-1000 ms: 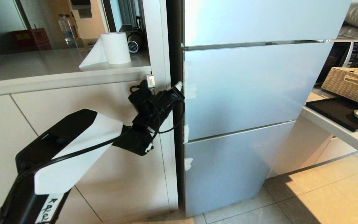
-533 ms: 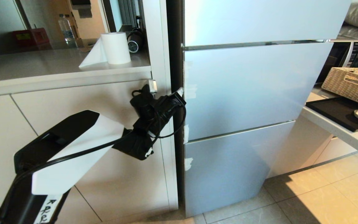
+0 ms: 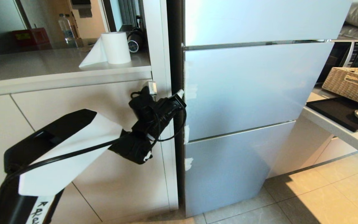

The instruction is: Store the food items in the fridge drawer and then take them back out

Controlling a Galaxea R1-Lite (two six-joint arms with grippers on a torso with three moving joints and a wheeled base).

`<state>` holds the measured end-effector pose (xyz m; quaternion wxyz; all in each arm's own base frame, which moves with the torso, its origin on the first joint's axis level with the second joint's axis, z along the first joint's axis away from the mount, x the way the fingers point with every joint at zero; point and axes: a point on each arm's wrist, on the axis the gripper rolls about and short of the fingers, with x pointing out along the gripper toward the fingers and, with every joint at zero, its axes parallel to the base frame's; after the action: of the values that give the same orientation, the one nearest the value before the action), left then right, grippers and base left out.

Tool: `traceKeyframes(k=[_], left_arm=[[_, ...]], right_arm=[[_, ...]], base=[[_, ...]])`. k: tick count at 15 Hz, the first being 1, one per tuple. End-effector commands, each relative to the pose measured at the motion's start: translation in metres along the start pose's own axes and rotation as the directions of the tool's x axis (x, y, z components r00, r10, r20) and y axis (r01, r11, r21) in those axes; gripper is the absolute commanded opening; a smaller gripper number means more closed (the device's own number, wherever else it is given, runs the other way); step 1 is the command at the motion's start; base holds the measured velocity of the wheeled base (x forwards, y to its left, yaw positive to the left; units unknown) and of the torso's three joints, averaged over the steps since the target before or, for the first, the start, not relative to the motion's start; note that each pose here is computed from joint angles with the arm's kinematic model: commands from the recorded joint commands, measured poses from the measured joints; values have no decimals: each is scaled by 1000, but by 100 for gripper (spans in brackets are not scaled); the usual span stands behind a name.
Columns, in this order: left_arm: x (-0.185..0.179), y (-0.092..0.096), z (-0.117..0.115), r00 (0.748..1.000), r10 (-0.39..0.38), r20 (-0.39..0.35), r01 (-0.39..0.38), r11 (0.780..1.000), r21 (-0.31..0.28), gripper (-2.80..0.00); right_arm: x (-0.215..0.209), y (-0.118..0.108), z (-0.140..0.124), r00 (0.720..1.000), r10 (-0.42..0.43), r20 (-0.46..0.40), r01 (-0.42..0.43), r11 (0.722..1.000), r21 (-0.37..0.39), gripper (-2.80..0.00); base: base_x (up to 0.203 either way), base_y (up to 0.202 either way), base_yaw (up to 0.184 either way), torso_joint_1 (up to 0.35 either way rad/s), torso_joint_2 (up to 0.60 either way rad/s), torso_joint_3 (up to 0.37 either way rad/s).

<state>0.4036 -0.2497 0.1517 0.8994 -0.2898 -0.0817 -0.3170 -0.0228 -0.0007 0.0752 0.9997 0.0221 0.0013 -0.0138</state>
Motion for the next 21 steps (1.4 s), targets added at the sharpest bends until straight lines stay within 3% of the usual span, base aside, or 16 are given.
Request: traceKeyframes(k=[1, 3, 8, 10, 14, 19, 21], left_arm=[[-8, -9, 1, 1000, -21, -4, 22, 998, 54, -280], [-19, -18, -9, 999, -53, -2, 52, 991, 120, -280], [-33, -27, 1, 1000, -19, 3, 18, 990, 139, -280], [-43, -30, 19, 1000, 7, 23, -10, 989, 150, -280], [-31, -12, 44, 988, 64, 138, -89, 980, 179, -280], [0, 24, 40, 975, 75, 210, -117, 974, 195, -280], [10, 29, 38, 972, 68, 227, -114, 974, 196, -280]], right_arm=[[0, 0, 0, 1000, 0, -1, 0, 1000, 0, -280], [0, 0, 0, 1000, 0, 0, 0, 1000, 0, -280], [0, 0, 0, 1000, 0, 0, 0, 1000, 0, -280], [0, 0, 0, 1000, 0, -1, 0, 1000, 0, -280], [0, 0, 0, 1000, 0, 0, 0, 1000, 0, -280], [0, 0, 0, 1000, 0, 0, 0, 1000, 0, -280], [0, 0, 0, 1000, 0, -1, 0, 1000, 0, -280]], base=[[0, 0, 0, 0, 0, 0], [0, 0, 0, 0, 0, 0], [0, 0, 0, 0, 0, 0], [0, 0, 0, 0, 0, 0], [0, 0, 0, 0, 0, 0], [0, 0, 0, 0, 0, 0], [0, 0, 0, 0, 0, 0]])
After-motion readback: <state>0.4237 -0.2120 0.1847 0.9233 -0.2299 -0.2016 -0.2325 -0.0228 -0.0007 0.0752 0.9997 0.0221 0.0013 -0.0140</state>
